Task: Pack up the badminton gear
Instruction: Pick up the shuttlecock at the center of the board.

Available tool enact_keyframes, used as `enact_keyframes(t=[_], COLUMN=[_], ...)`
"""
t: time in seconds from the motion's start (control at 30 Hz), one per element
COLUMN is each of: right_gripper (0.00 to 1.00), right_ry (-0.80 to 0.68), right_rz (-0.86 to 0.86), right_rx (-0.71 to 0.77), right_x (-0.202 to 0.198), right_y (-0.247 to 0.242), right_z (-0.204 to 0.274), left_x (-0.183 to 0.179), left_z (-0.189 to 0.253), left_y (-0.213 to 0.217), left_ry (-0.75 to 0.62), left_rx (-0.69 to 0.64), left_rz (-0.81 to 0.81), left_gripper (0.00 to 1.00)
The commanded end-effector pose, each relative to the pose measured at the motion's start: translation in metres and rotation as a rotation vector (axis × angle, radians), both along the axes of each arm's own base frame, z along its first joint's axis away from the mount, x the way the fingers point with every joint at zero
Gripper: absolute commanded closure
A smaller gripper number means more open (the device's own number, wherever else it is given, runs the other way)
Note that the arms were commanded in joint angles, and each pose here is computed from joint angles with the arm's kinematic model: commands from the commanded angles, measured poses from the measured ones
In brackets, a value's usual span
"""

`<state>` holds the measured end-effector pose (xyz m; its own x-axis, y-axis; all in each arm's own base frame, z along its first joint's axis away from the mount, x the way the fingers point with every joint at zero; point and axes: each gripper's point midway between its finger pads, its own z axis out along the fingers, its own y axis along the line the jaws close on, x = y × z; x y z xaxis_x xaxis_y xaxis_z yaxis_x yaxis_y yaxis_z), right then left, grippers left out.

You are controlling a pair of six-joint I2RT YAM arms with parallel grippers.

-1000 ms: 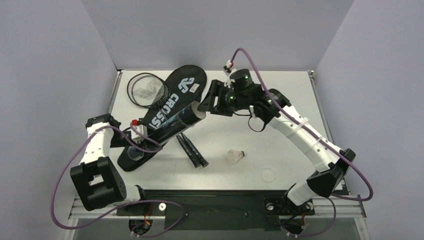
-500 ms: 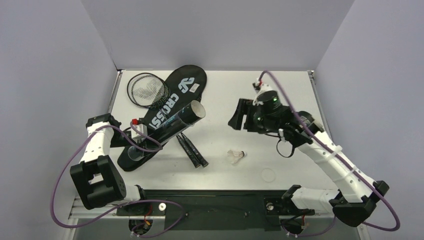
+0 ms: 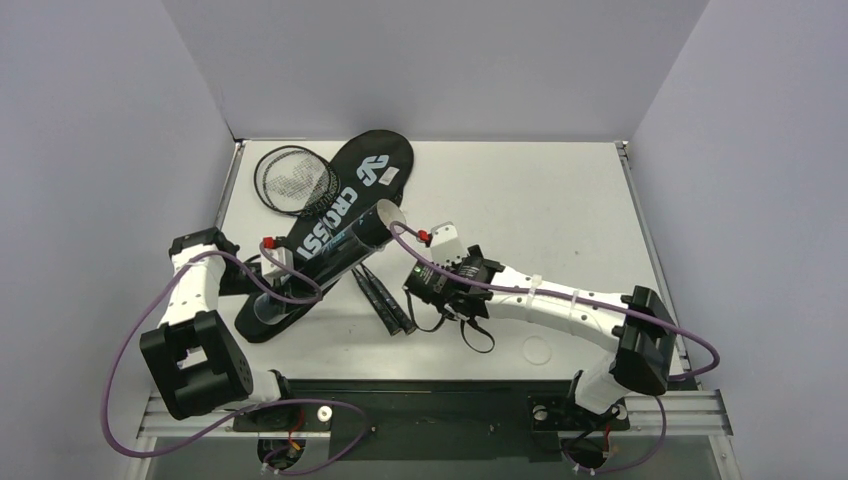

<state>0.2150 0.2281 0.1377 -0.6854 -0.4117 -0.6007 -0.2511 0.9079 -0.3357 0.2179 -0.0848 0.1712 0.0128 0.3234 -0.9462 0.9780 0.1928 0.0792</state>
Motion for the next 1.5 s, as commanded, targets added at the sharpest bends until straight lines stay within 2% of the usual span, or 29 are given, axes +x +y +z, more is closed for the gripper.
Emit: enact_keyframes(t=[0.0, 0.3, 0.57, 0.73, 0.97, 1.33, 1.47], right_gripper=[0.38, 0.46, 0.47, 0.44, 0.42, 0.42, 0.45], right_ry=[-0.129, -0.125, -0.099, -0.102, -0.128, -0.087, -0.091], right_rz=[0.006, 0.029, 0.015, 0.01, -0.001, 0.004, -0.003], right_rx=[-0.169, -0.189, -0.197, -0.106, 0.048, 0.019, -0.01], right_x=[0.009, 0.004, -0.005, -0.011, -0.011, -0.02, -0.018], right_y=[-0.012, -0.009, -0.023, -0.026, -0.03, -0.034, -0.034], right_z=[-0.009, -0.054, -0.077, -0.071, -0.036, -0.056, -0.064], left_x=[-0.004, -0.005, -0.003, -0.003, -0.002, -0.002, -0.002], left_z=[0.018, 0.019, 0.02, 0.019, 0.018, 0.02, 0.02], left_y=[-0.007, -0.006, -0.006, -0.006, -0.007, -0.007, -0.007], left_ry=[0.026, 0.029, 0.034, 0.032, 0.033, 0.026, 0.028], left_rx=[-0.089, -0.09, -0.099, -0.097, -0.1, -0.101, -0.102], left_rz=[0.041, 0.049, 0.053, 0.05, 0.05, 0.052, 0.053], left_gripper=[0.8, 0.81, 0.81, 0.81, 0.81, 0.81, 0.81])
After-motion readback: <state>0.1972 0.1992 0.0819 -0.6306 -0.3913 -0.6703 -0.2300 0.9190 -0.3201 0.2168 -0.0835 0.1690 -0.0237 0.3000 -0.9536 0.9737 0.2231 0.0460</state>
